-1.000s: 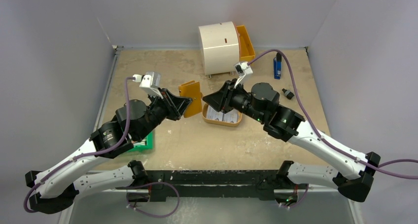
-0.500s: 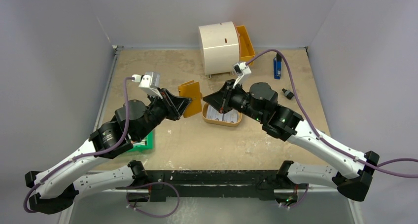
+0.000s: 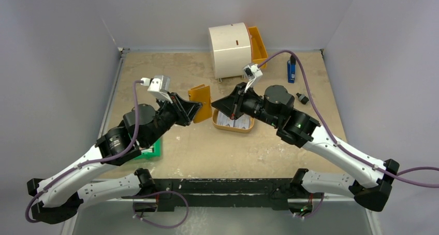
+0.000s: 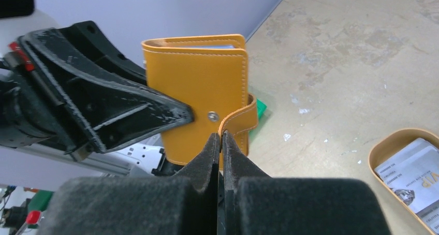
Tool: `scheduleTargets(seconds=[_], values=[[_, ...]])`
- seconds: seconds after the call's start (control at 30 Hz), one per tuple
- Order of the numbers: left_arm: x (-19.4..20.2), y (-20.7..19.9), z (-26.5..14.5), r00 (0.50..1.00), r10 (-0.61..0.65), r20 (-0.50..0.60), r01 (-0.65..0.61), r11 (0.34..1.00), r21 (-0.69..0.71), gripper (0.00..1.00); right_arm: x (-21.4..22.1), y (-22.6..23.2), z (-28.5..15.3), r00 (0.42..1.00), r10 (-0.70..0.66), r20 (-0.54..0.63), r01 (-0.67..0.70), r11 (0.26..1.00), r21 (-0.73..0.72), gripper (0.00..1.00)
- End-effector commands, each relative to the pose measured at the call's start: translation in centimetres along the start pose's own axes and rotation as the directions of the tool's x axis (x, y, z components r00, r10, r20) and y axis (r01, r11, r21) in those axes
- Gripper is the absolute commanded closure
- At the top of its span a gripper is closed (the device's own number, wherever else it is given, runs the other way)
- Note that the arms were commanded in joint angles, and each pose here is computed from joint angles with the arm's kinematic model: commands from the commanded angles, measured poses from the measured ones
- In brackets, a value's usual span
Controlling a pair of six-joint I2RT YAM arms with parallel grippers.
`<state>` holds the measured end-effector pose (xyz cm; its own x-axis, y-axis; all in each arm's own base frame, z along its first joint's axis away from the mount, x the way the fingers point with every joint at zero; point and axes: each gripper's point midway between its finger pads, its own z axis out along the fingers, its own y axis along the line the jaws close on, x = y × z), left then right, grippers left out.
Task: Put the credit cards into the card holder
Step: Close the card holder.
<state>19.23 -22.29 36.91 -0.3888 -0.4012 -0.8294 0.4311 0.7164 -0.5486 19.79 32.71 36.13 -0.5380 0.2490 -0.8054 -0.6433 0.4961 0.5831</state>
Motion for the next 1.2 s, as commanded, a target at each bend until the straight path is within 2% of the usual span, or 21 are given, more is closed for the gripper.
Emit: scheduleTargets(seconds=[0.0,0.67,1.17], values=[[-2.2,-1.3,0.0,0.998,-0.008,0.063,0.006,1.000,0.031,1.00,-3.8,3.9,-1.6,0.995,-0.026,0.093,0.039,0.991,-0.132,1.00],[-2.1,-1.5,0.0,0.998,-0.009,0.061,0.007,0.999,0.043,1.00,-3.8,2.7,-2.2,0.991,-0.032,0.133,0.044,0.995,-0.089,1.00],[-2.5,-2.1,0.0,0.997,-0.027,0.070,0.022,0.997,0.073,1.00,-2.9,2.5,-0.8,0.996,-0.034,0.088,0.042,0.995,-0.088,1.00]])
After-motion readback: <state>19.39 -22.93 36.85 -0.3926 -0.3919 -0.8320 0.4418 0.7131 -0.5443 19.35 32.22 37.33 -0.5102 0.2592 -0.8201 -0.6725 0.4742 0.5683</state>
